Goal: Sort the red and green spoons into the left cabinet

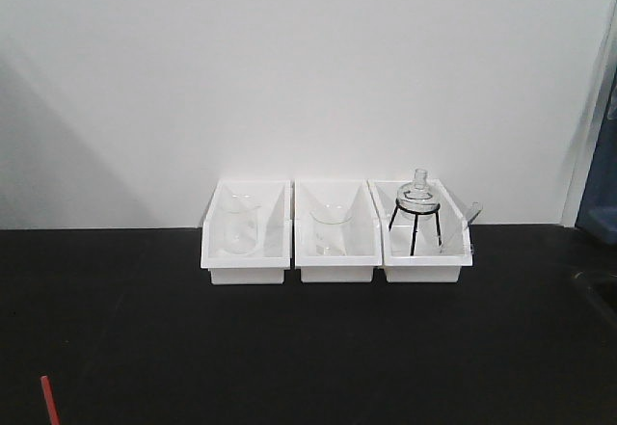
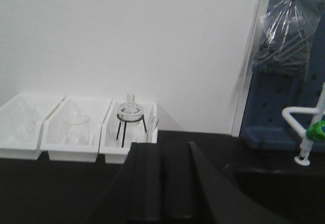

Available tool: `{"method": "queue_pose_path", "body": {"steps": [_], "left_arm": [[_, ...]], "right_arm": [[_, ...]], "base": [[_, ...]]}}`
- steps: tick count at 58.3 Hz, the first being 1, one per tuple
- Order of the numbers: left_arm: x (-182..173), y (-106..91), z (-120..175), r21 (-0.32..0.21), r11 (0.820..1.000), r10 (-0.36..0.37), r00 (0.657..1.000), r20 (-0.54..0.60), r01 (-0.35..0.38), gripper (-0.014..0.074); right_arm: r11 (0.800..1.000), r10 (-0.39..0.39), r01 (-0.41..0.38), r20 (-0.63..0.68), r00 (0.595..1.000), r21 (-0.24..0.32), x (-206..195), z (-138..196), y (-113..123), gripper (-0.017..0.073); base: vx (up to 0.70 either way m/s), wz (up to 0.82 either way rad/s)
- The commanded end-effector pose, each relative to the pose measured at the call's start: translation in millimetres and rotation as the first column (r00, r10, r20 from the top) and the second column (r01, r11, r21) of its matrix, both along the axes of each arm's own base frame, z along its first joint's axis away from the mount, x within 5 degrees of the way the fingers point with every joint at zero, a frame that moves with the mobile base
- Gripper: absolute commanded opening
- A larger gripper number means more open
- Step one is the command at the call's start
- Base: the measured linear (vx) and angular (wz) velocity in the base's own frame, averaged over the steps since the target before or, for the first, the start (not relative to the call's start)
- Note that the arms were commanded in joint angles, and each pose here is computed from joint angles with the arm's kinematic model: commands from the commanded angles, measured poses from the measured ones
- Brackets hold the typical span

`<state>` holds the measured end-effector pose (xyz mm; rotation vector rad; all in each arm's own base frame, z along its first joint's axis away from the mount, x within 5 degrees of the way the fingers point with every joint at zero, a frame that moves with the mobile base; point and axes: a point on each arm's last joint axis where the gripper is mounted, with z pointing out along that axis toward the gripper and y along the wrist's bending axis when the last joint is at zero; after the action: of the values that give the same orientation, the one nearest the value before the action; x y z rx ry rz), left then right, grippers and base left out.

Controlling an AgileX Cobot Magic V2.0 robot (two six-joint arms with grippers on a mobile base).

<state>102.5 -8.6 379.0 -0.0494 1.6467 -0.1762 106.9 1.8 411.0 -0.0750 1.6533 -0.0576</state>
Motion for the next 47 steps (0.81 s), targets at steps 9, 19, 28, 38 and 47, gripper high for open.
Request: {"method": "queue_pose_path", "body": {"steps": [9, 19, 28, 38, 47], "left_arm": [[20, -1.2, 6, 0.015, 1.000, 0.000, 1.000, -0.017, 0.000, 0.0063], [23, -1.6, 2, 0.017, 1.000, -0.001, 0.999, -0.054, 0.002, 0.0213], [23, -1.6, 1, 0.018, 1.000, -0.002, 0.998, -0.067, 0.003, 0.0403], [22, -1.7, -3, 0.017, 1.000, -0.003, 0.995, -0.100, 0.005, 0.0554], [22, -2.1, -9, 0.015, 1.000, -0.007, 0.985, -0.171, 0.009, 0.0585]], "right_arm": [[0.993, 0.040, -0.034, -0.054, 0.998, 0.113, 20, 1, 6, 0.0042], [0.985, 0.067, -0.044, -0.132, 0.989, 0.168, 27, -7, 9, 0.0203], [0.981, 0.078, -0.042, -0.187, 0.979, 0.189, 34, -14, 11, 0.0461], [0.972, 0.133, -0.062, -0.312, 0.941, 0.229, 42, -27, 17, 0.0685], [0.944, 0.322, -0.247, -0.467, 0.823, 0.217, 58, -49, 35, 0.0699]], "base": [[0.00, 0.00], [0.00, 0.00], [0.00, 0.00], [0.00, 0.00], [0.00, 0.00]]}}
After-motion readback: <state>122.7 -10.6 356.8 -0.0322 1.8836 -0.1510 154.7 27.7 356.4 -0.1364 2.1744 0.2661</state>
